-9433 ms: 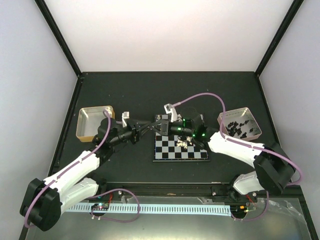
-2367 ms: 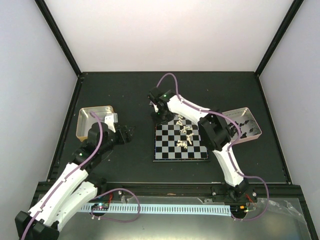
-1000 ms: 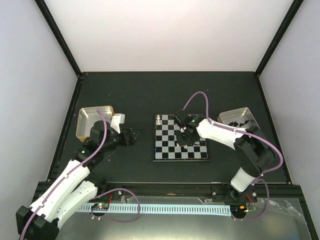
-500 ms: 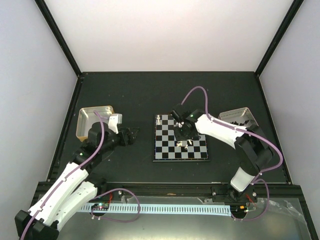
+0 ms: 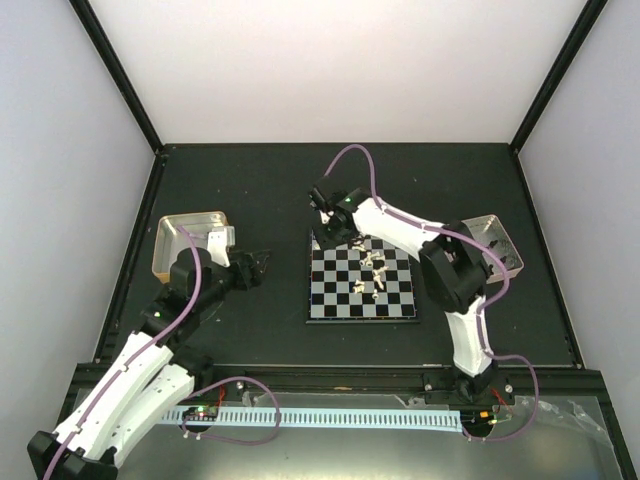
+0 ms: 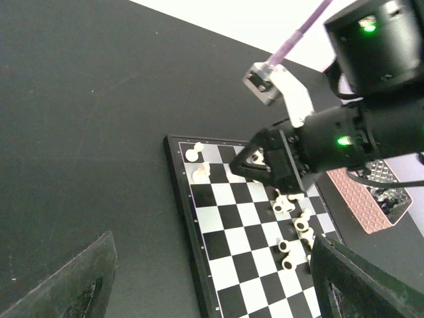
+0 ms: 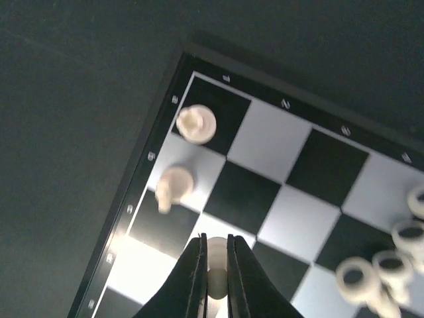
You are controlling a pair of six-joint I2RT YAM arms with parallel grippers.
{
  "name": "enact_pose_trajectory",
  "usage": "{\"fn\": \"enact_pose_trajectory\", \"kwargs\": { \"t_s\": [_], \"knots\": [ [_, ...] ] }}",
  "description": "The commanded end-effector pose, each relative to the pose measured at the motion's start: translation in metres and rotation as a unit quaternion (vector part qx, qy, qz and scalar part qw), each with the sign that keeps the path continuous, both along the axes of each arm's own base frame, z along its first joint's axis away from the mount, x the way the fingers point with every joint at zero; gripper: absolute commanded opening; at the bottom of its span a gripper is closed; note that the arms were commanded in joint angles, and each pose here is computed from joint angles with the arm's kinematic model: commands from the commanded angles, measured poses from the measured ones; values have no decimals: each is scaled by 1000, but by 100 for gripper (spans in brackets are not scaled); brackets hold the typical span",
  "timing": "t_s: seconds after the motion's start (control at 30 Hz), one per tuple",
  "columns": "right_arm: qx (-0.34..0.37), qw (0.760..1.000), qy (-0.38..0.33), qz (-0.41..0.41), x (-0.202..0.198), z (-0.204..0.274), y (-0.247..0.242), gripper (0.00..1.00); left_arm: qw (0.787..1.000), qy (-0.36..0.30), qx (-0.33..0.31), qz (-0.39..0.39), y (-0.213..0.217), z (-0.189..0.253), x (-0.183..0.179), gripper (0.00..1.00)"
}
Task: Set up the chess pieces on the board
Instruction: Place the chess piece on the chessboard.
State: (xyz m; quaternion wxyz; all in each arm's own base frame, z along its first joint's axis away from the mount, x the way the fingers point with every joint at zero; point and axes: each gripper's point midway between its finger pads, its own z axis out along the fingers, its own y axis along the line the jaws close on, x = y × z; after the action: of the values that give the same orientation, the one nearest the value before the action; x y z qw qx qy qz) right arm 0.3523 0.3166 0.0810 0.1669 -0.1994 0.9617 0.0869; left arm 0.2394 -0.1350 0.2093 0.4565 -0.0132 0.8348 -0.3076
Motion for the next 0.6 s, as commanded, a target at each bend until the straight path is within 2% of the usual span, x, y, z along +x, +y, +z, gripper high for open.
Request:
{"fn": "enact_pose_trajectory", "kwargs": {
  "t_s": [0.0,0.57],
  "knots": [
    [-9,1000,0,28,21,-10,4,7,1000,-8,13,6,3,3,1,82],
    [-23,998,31,41,46,-37,9,10,1000,-7,17,7,0,1,9,82]
  ]
}}
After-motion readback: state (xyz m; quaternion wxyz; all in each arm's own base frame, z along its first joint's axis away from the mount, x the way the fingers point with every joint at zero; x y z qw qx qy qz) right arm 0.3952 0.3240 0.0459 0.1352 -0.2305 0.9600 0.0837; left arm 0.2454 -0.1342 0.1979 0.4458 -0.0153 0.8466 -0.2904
